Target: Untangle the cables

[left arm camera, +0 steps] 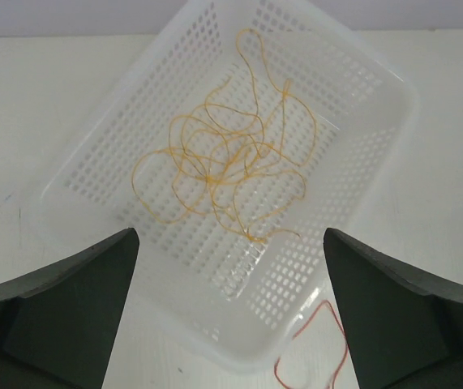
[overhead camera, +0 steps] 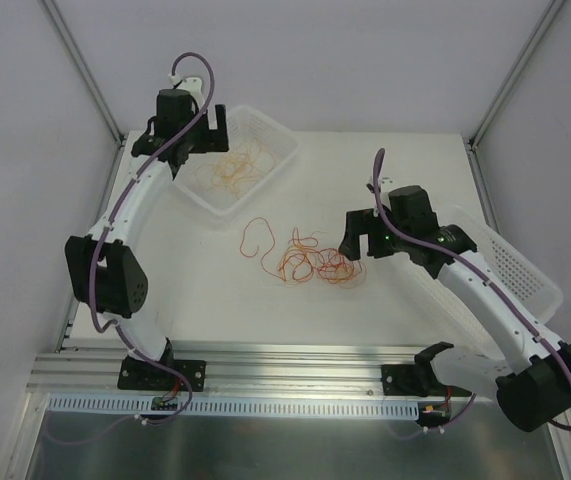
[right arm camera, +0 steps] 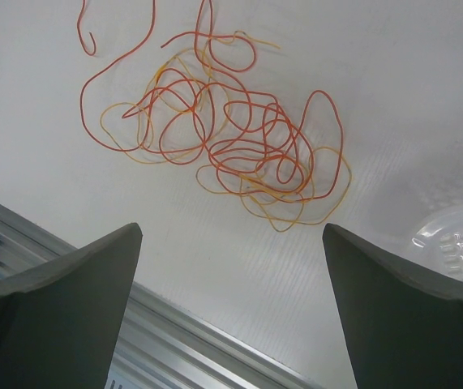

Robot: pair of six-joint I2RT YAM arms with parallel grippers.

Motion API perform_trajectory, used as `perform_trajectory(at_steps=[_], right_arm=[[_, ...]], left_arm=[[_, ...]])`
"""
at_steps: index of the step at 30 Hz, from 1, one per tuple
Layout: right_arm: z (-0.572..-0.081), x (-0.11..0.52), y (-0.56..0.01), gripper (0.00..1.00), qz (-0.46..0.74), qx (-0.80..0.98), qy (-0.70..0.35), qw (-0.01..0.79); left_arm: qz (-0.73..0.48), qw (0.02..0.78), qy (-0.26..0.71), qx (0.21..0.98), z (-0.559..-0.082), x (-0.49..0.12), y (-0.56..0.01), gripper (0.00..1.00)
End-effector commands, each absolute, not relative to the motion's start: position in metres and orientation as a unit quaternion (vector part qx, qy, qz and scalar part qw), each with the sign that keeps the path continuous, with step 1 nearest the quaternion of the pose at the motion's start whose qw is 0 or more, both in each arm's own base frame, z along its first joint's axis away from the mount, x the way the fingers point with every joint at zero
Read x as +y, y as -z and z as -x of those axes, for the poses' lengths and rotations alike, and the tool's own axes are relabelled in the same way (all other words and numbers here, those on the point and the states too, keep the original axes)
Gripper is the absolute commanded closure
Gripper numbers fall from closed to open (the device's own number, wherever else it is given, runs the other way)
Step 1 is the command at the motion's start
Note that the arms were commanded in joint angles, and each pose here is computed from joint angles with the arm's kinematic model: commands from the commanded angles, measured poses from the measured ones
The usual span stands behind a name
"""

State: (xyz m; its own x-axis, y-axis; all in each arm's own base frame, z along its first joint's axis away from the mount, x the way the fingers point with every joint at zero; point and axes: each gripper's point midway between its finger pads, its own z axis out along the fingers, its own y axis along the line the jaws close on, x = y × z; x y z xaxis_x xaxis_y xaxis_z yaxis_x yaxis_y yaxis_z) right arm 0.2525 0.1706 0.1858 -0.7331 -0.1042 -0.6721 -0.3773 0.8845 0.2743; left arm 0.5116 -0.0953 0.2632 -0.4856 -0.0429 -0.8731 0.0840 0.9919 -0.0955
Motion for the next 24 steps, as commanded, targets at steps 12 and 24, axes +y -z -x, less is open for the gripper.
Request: perform_trajectory(at_steps=[12,24], right_arm=[[-0.272,0.192,-0.156,0.00,0.101,0.925,-0.219,0.294],[-0.271,0.197,-0.133,0.01,0.088,0.934,-0.218,0.269]], left_arm=[[-0.133,0.449,0.233,0.852,-0.323,-0.211,-0.241,0.04],[-0.261,0.315,0.244,0.880,-0.289,-0.272,-0.143,0.18]])
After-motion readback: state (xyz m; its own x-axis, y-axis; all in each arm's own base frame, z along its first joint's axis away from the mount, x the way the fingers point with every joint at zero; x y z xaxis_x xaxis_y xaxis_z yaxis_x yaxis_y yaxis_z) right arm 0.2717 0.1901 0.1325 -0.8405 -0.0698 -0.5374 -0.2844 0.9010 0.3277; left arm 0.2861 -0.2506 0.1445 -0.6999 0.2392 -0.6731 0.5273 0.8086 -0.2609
